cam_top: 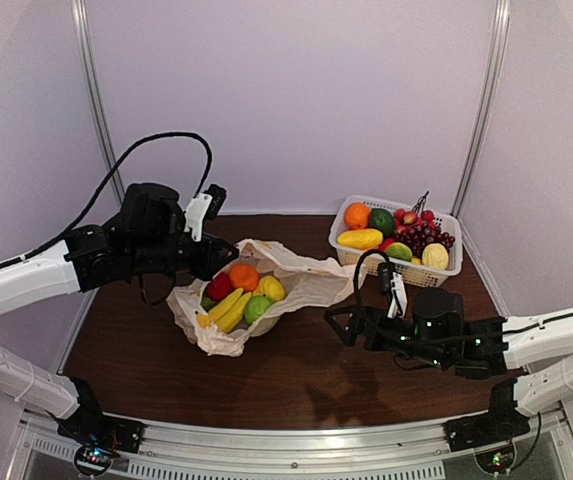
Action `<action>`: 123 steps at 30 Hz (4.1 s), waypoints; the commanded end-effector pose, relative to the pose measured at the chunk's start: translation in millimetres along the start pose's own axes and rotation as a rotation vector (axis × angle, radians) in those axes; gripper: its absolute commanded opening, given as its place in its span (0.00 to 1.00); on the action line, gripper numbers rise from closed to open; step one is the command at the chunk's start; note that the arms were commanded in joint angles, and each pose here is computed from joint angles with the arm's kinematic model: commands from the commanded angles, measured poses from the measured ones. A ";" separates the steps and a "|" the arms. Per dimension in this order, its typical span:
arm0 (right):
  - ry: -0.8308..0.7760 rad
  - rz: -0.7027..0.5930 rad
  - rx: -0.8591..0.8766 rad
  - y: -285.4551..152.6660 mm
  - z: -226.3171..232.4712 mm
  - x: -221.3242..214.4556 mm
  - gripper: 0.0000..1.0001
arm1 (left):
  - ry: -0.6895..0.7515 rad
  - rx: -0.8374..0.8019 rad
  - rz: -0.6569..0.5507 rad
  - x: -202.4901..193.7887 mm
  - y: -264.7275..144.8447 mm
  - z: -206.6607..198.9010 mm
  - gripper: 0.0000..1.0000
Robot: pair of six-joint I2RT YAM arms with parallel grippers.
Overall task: Untie the knot of the plastic bag and take out the fruit
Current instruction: Adjust the bag opening for the takeout bag.
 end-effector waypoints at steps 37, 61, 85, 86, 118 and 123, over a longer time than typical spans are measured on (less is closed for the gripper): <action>0.285 -0.140 -0.101 161.6 40.5 -40.8 0.60 | -0.007 -0.139 -0.131 22.9 -31.1 -17.2 0.00; 0.172 -0.109 -0.321 49.1 -31.2 -48.5 0.00 | -0.002 0.107 -0.186 65.6 -37.4 33.6 0.00; -0.172 -0.059 -0.350 -16.2 -38.9 -25.8 0.34 | 0.129 -0.290 -0.062 59.7 -23.0 50.5 0.00; -0.210 -0.059 -0.344 -19.5 -34.4 -18.8 0.42 | 0.131 -0.303 -0.054 57.2 -22.6 50.0 0.00; -0.576 0.101 -0.204 57.9 13.3 58.5 1.00 | 0.472 0.010 0.141 18.3 -14.6 -51.4 0.91; -0.545 0.107 -0.250 71.9 1.8 64.8 0.95 | 0.483 0.035 0.155 11.9 -11.1 -50.6 0.85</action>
Point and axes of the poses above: each gripper's point midway between its finger pads, its own y axis out along the fingers, its own z axis along the line the jaws close on, x = y × z, the point moved 10 cm from there along -y, back along the fingers, and after that the axes turned 7 degrees about -y, right-handed, at the moved point
